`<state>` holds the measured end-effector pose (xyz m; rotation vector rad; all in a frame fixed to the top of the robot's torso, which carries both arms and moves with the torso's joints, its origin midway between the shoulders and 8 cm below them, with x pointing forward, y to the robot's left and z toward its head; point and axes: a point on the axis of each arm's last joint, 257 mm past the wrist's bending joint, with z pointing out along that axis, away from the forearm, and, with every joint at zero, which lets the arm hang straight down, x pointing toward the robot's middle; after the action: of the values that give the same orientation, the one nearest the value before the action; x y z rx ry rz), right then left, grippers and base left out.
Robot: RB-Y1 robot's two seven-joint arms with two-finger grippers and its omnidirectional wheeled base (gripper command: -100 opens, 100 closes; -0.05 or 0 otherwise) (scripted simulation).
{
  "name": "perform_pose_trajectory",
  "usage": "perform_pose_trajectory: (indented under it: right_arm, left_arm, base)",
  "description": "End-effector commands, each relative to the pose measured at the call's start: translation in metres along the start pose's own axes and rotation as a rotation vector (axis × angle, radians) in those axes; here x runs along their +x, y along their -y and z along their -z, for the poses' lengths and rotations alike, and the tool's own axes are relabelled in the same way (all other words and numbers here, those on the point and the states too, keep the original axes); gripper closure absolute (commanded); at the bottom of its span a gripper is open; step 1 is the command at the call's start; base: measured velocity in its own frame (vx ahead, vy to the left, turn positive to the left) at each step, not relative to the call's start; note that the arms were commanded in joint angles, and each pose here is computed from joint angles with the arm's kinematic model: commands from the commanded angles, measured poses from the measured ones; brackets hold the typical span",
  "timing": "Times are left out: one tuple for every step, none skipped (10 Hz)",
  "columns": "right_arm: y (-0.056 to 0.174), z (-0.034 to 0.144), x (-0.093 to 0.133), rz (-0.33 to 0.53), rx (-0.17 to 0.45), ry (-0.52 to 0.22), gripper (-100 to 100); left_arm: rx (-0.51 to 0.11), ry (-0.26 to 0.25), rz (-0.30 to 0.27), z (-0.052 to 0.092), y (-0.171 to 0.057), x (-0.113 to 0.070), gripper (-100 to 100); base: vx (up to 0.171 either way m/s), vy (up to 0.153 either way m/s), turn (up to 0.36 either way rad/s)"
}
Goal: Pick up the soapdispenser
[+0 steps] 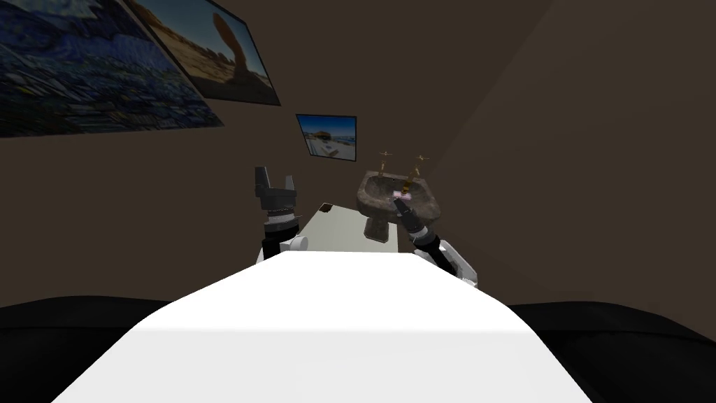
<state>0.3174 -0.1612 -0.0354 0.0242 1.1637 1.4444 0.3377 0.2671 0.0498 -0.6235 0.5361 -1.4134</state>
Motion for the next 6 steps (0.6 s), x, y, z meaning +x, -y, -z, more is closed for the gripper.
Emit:
perform_pose_trajectory:
  right_arm:
    - [0.002, 0.006, 0.01, 0.005, 0.005, -0.059, -100]
    - [0.009, 0.015, 0.022, 0.001, 0.014, -0.11, -100]
    - [0.01, 0.017, 0.024, 0.008, 0.018, -0.14, -100]
    - [0.01, 0.018, 0.025, 0.012, 0.02, -0.154, -100]
    - [0.018, 0.029, 0.036, 0.009, 0.033, -0.212, -100]
    - [0.019, 0.032, 0.038, 0.016, 0.037, -0.238, -100]
  left_arm:
    - [0.0, 0.0, 0.0, 0.0, 0.0, 0.0, 0]
    - [0.0, 0.0, 0.0, 0.0, 0.0, 0.0, 0]
    - [0.0, 0.0, 0.0, 0.0, 0.0, 0.0, 0]
    - [0.0, 0.0, 0.0, 0.0, 0.0, 0.0, 0]
    - [0.0, 0.0, 0.0, 0.0, 0.0, 0.0, 0]
    - [0.0, 0.0, 0.0, 0.0, 0.0, 0.0, 0]
  base:
    - [-0.03, 0.006, 0.028]
    - [-0.037, 0.008, 0.064]
    - [-0.03, 0.002, 0.027]
    - [-0.015, -0.002, -0.006]
    - [-0.022, 0.001, 0.07]
    - [-0.02, -0.002, 0.043]
